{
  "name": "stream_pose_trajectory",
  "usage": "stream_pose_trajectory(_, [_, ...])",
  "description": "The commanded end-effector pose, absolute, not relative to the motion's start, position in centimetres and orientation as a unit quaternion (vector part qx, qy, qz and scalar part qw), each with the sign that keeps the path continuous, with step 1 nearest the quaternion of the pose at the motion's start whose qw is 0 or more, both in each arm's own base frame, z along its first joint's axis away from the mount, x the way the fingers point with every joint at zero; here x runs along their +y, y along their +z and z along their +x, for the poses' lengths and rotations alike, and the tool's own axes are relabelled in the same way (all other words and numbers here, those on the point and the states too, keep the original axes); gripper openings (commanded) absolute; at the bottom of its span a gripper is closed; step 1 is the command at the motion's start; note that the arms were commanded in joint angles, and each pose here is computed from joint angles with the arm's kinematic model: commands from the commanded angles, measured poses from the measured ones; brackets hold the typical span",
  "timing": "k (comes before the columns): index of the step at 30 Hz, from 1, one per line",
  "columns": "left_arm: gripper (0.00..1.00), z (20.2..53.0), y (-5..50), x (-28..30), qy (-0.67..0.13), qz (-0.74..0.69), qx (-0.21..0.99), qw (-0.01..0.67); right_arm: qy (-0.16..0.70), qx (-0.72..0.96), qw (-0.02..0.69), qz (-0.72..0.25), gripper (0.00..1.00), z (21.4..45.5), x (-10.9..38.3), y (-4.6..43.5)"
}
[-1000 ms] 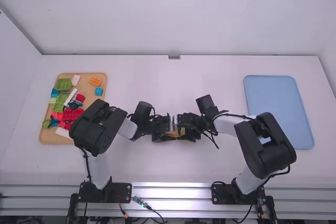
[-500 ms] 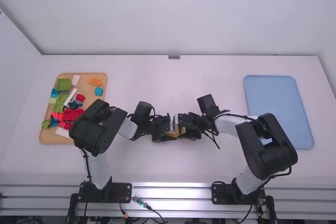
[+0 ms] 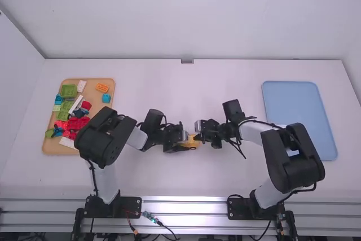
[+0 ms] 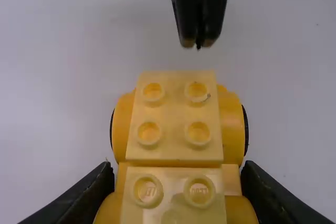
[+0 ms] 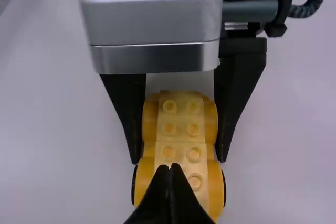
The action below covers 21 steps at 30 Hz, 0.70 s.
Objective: Assemble lego blocks to make yellow taxi
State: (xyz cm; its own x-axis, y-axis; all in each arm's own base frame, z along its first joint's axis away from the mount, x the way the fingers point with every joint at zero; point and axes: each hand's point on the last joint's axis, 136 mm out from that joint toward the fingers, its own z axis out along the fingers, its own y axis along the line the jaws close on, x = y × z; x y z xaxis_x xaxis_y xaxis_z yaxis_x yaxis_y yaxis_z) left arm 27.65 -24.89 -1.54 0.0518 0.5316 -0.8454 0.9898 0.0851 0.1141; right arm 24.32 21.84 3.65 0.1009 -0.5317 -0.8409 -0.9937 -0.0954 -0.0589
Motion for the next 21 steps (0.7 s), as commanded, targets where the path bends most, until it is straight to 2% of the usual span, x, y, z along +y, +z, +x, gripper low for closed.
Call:
stream_pose_trajectory(1, [0.41, 27.0, -2.4, -24.6, -0.292, 0.608, 0.633, 0.380, 0.351, 0.546, 0.370, -0.665, 0.00, 24.3, 22.3, 5.1])
stream_pose_trajectory(12, [0.40, 27.2, -2.3, -24.6, -0.293, 0.603, 0.637, 0.381, 0.328, 0.549, 0.356, -0.682, 0.00, 24.4, 23.8, 3.9])
stream_pose_trajectory(21, [0.39, 27.1, -2.4, -24.6, -0.293, 0.604, 0.637, 0.378, 0.354, 0.580, 0.325, -0.658, 0.00, 24.3, 23.2, 0.9])
